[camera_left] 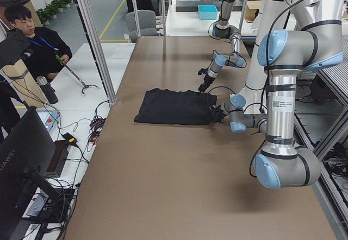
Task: Fold clothes
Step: 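Grasp the two corners of the shirt nearest the robot with both grippers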
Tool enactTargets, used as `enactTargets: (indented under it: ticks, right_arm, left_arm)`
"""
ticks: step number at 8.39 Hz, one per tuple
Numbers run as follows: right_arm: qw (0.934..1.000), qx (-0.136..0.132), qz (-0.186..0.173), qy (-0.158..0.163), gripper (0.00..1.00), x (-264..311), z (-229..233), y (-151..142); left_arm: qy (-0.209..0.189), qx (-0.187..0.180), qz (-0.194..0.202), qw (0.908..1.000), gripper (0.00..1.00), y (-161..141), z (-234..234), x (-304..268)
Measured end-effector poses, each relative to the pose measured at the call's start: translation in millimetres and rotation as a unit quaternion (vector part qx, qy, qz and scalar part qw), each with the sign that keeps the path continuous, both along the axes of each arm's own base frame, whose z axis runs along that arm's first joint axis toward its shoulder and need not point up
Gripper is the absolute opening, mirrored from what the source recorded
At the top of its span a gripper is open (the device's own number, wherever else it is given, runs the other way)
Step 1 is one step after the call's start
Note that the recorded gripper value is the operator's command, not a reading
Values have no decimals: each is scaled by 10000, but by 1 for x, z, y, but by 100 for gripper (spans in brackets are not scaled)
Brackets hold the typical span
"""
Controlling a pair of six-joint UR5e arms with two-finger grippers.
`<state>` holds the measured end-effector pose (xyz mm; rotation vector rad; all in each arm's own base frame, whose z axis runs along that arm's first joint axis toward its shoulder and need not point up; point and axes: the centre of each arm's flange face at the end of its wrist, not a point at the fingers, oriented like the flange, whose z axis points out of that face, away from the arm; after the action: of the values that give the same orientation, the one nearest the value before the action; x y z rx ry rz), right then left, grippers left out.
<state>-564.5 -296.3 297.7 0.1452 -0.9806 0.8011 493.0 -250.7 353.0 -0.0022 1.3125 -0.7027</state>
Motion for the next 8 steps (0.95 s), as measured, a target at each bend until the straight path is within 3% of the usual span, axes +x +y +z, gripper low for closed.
enactTargets:
  ticks: [2, 7, 8]
  right_arm:
    - [9998, -68, 129, -108, 57, -3, -5, 2]
    - [9993, -40, 233, -290, 55, -7, -12, 8]
    - [9993, -20, 231, -279, 51, -8, -11, 10]
  left_arm:
    - [4, 1, -2, 10000, 0, 0, 0, 0]
    - [7, 13, -16, 10000, 0, -1, -1, -2]
    - [8, 22, -16, 10000, 0, -2, -1, -3]
